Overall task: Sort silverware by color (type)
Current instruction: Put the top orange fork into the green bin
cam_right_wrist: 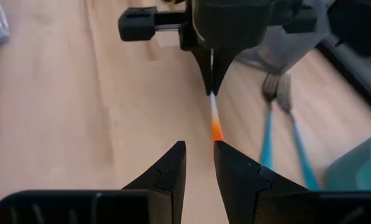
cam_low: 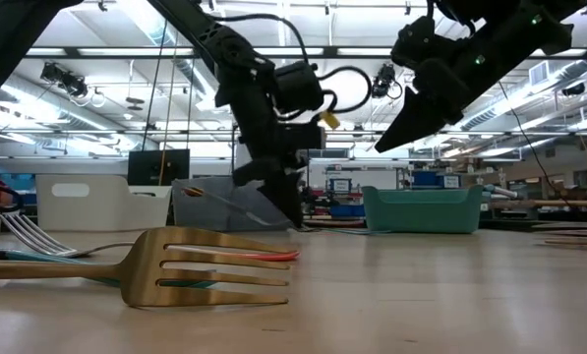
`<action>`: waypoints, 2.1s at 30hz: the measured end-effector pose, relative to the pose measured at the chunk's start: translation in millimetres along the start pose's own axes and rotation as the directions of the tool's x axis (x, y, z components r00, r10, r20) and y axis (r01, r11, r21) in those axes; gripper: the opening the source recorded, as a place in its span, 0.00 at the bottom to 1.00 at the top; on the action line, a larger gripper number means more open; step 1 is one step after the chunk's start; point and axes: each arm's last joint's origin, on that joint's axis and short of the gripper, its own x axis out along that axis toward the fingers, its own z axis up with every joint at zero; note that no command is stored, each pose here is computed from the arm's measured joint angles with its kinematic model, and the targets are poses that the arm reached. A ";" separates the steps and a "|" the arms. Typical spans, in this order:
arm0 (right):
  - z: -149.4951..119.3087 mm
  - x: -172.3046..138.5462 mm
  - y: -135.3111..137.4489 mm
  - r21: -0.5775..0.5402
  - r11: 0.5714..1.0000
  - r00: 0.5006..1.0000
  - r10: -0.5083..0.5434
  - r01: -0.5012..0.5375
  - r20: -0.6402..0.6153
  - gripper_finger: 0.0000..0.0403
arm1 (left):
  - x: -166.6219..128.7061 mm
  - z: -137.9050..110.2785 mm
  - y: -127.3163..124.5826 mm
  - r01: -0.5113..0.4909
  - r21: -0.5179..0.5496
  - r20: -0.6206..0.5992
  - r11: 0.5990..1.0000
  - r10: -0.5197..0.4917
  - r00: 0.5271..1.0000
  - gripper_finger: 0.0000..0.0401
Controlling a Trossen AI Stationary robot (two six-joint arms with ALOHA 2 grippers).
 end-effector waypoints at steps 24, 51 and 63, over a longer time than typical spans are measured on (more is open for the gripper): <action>-0.7 -1.5 -9.9 -0.749 0.616 0.946 -0.321 0.245 0.046 0.44 | -37.3 48.7 30.4 0.127 -0.419 0.246 0.899 -0.023 0.969 0.02; 2.1 4.9 -24.4 -0.847 0.479 0.923 -0.384 0.230 0.034 0.13 | -47.0 63.2 41.2 0.267 -0.492 0.421 0.829 -0.042 0.906 0.02; -0.3 5.1 -23.5 -0.877 0.446 0.936 -0.353 0.179 0.012 0.03 | -50.3 68.9 40.1 0.250 -0.436 0.459 0.865 -0.026 0.888 0.28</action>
